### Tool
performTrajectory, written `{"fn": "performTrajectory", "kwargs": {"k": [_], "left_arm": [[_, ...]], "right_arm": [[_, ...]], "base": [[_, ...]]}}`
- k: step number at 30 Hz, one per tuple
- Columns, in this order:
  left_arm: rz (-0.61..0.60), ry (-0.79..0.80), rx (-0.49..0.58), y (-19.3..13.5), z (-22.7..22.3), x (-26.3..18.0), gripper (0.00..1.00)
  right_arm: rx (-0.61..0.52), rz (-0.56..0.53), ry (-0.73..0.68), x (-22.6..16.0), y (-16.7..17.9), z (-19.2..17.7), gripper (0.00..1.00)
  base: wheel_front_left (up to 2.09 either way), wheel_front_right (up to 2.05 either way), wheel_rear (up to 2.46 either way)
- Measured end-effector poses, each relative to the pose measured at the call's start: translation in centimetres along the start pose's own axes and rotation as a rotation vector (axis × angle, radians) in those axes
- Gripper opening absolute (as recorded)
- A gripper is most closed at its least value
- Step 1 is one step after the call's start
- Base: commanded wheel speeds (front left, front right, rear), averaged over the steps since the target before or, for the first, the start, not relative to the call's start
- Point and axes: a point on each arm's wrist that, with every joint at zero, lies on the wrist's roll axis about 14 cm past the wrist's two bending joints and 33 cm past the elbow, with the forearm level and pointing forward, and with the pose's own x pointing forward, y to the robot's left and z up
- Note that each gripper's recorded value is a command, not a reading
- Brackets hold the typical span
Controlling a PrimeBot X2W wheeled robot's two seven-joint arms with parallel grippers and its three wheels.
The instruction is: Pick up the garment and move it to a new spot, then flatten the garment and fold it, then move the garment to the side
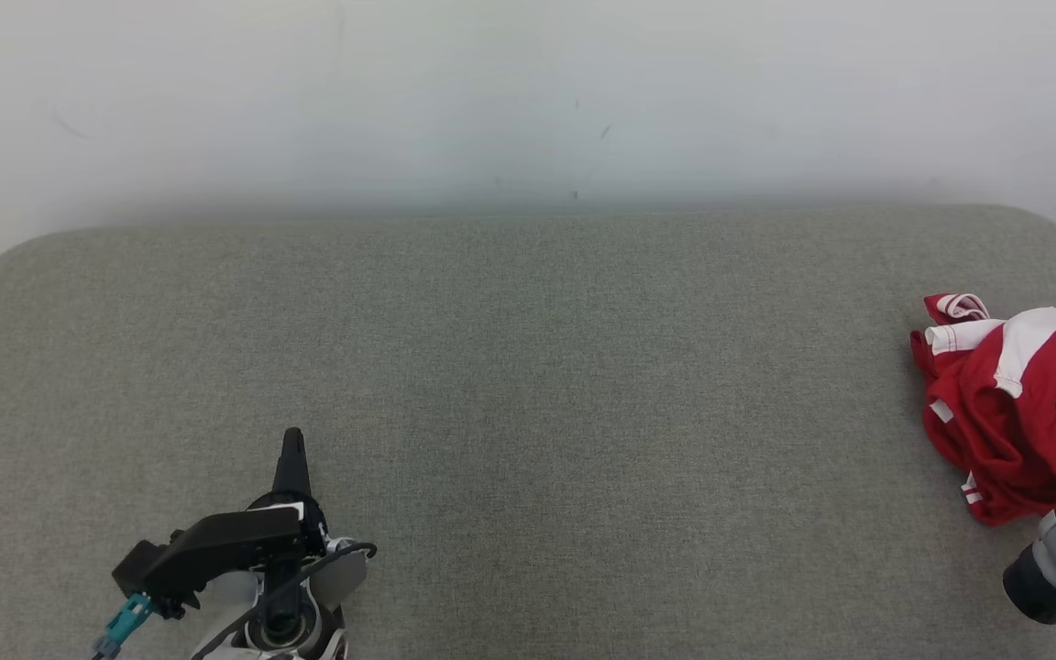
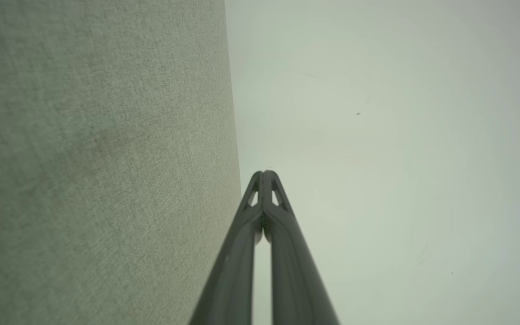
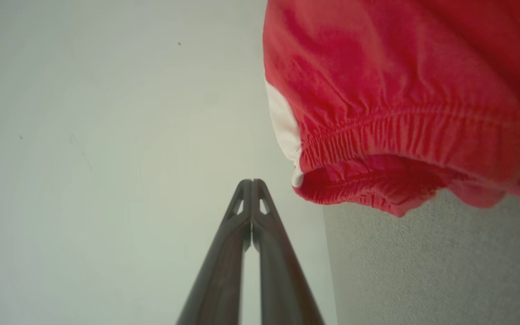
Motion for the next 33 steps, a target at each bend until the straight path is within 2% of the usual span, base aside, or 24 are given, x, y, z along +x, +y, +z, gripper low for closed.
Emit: {"fn": "performTrajectory", "kwargs": {"k": [33], "left_arm": [[0.000,0.000,0.000,0.01,0.00,0.00,0.00]], "right_arm": [[0.000,0.000,0.000,0.00,0.00,0.01,0.00]], "base": [[0.00,0.00,0.00]]}}
